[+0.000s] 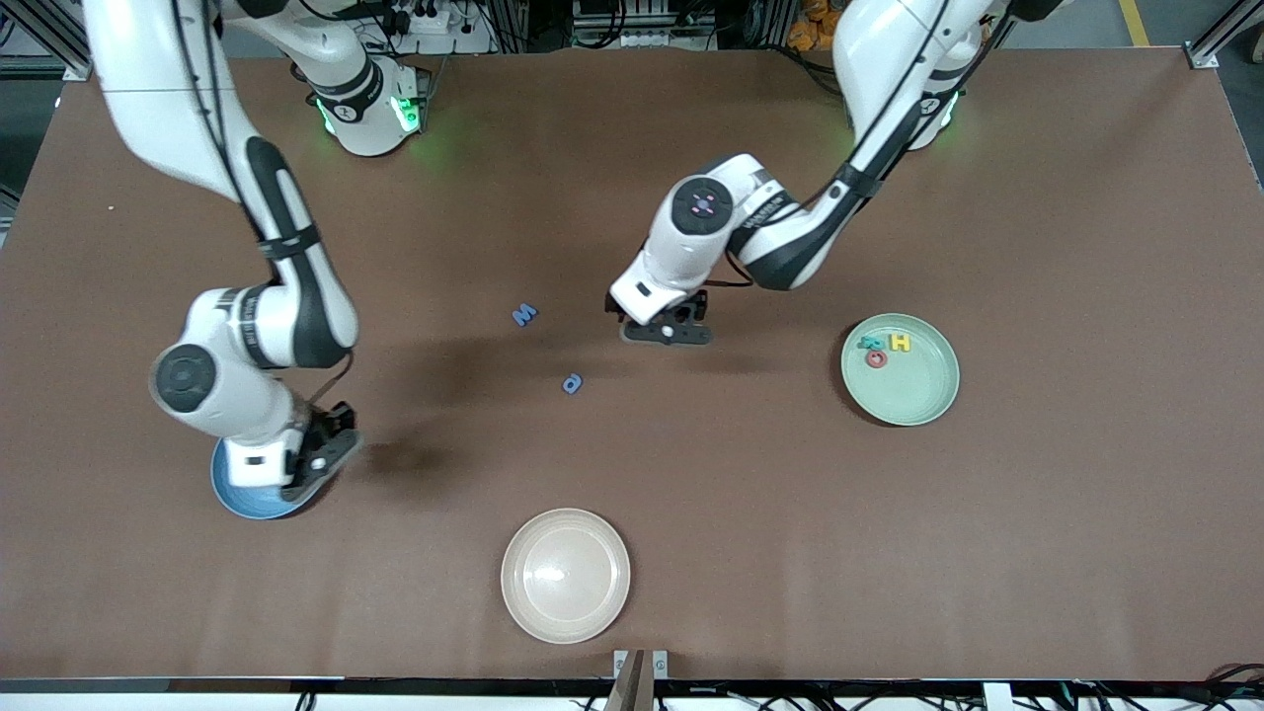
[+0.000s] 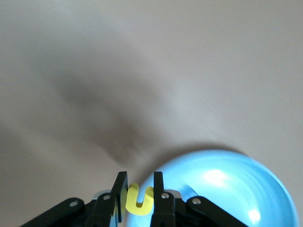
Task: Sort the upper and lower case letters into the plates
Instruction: 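Drop the yellow u on the blue plate while the left gripper reaches the m, then lower the left gripper onto the blue m and close around it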
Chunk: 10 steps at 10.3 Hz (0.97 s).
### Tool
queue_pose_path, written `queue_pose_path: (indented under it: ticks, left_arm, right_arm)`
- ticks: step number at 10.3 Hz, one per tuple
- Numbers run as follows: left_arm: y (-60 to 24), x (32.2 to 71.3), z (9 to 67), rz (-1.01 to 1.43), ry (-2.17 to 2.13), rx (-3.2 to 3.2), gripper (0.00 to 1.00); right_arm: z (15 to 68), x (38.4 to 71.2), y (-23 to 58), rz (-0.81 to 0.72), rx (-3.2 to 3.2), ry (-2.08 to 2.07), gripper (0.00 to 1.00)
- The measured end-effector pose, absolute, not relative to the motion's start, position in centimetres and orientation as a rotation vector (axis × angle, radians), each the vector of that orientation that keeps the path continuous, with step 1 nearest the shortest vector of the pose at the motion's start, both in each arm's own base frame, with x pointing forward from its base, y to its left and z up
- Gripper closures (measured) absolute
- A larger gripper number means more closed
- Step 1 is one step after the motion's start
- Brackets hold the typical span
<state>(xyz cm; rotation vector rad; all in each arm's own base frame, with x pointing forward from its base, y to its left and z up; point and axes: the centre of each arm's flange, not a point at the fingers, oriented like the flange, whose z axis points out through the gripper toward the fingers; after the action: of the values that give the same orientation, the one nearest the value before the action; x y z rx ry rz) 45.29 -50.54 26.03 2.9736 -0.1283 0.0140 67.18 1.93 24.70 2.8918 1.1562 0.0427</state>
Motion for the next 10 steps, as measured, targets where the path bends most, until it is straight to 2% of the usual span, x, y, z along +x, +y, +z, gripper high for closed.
queue_pose_path:
  ticks: [2,4,7,9,10]
  left_arm:
    - [-54.5,43.6,25.5,0.094,-0.273,2.977,0.0]
    - [-57.6,42.2,25.1,0.238,-0.476,2.981,0.0]
    - [-62.0,40.1,23.9,0.448,-0.771,2.865,0.0]
    - [-63.4,38.9,22.2,0.536,-0.944,2.741,0.0]
    - [-63.4,39.1,21.2,0.574,-1.029,2.682,0.0]
  right_arm:
    - [24.1,67.0,-4.5,0.005,2.896,1.057,0.74]
    - [23.8,67.0,-7.2,-0.001,2.862,1.037,0.73]
    - [24.1,67.4,-8.3,0.023,2.853,1.018,0.38]
    - [24.6,67.6,-8.4,-0.013,2.866,1.017,0.07]
    - [24.8,67.7,-8.5,-0.015,2.867,1.016,0.0]
